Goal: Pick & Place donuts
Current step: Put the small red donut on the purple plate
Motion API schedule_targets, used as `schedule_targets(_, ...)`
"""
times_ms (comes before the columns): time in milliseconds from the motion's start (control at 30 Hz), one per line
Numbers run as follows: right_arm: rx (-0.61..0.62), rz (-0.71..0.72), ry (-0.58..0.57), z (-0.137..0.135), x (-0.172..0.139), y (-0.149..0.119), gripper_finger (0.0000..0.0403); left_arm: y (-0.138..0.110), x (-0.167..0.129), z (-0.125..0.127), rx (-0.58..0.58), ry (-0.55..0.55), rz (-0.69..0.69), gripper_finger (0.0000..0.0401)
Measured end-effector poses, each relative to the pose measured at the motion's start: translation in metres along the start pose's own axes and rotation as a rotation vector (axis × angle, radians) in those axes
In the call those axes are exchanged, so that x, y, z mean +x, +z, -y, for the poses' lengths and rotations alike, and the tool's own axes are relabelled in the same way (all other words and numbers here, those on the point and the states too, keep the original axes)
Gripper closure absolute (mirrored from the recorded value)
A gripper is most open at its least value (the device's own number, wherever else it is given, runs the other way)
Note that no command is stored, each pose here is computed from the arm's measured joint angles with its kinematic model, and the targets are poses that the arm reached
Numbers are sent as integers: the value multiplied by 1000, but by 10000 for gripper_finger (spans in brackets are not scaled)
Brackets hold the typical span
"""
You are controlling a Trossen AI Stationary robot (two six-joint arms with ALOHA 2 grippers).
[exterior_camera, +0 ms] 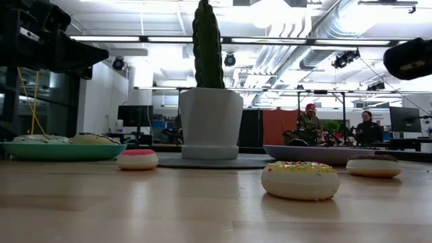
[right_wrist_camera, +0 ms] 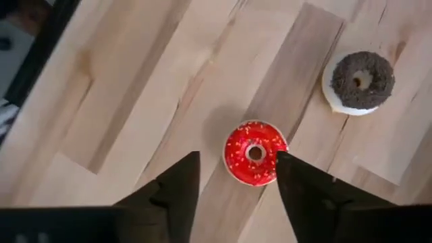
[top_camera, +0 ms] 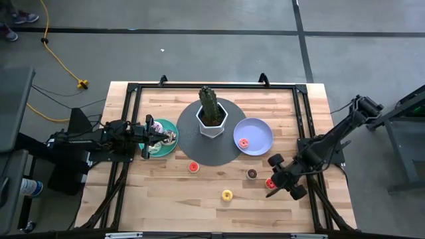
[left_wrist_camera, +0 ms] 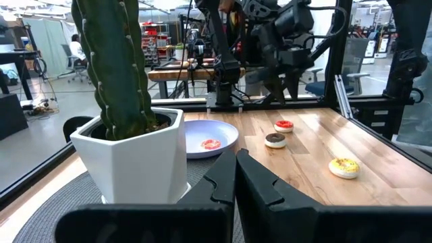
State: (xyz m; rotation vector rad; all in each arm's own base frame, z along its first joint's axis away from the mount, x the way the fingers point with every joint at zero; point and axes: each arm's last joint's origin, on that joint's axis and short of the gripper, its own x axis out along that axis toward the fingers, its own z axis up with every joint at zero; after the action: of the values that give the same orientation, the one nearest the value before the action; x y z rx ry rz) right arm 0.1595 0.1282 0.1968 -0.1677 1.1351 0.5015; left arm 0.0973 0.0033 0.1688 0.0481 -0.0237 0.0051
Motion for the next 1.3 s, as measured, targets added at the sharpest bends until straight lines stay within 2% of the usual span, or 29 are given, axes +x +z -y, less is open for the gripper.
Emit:
schedule_targets(200, -18, -70, -32, -2, 15, -1, 172, 0, 0, 0, 0, 0, 0, 400)
schedule_targets(400, -8, -125, -49, -2, 30, -1, 148, 0, 0, 0, 0, 0, 0, 400)
schedule_targets(600, 48, -158, -122, 3, 41, -2, 134, 0, 0, 0, 0, 0, 0, 400)
schedule_targets(800, 132, -182, -82, 3, 51, -1, 128, 0, 0, 0, 0, 0, 0, 400)
schedule_targets(1067, 215, -171, -157, 8, 58, -2, 127, 0, 0, 0, 0, 0, 0, 400)
schedule_targets(1300, 278, -164, -120, 10, 60, -4, 127, 0, 0, 0, 0, 0, 0, 400)
